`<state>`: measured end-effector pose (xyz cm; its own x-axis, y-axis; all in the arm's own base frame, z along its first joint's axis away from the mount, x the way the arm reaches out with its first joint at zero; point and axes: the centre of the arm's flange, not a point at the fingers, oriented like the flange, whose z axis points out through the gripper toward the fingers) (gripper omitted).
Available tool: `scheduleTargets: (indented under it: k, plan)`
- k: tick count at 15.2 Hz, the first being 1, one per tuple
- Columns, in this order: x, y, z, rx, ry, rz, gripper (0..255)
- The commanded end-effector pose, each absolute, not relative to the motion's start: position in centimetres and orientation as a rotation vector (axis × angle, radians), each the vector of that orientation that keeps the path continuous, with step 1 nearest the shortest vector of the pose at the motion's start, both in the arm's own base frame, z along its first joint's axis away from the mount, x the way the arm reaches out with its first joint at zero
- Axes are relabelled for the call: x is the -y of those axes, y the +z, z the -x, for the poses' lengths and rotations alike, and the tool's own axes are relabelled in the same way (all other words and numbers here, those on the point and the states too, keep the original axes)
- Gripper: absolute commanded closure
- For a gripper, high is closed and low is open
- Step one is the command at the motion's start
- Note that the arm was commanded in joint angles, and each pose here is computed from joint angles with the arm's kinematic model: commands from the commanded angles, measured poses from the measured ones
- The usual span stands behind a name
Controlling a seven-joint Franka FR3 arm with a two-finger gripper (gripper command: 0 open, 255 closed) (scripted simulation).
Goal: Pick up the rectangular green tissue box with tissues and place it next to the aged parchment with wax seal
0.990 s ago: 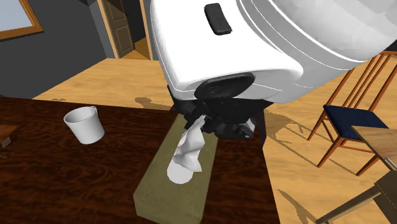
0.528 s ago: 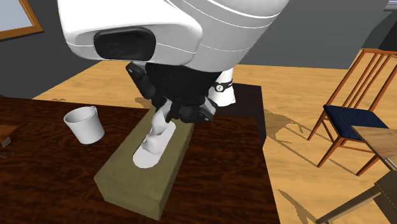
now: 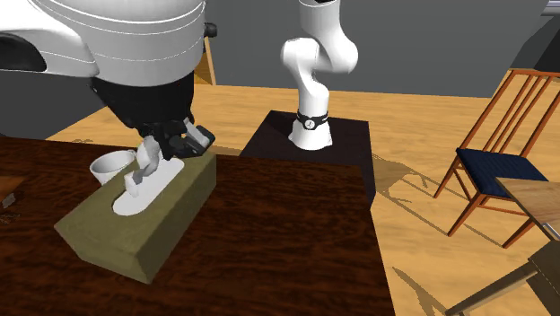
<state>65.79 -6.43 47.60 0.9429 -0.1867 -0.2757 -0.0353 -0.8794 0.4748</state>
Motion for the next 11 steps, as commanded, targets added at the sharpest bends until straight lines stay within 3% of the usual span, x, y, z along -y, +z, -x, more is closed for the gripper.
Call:
scheduleTargets:
  k: [1,11]
  plan:
    - [9.0,47.6,-65.6,0.157,-0.434,-2.619,255]
    - [22.2,47.6,-65.2,0.157,-0.434,-2.619,255]
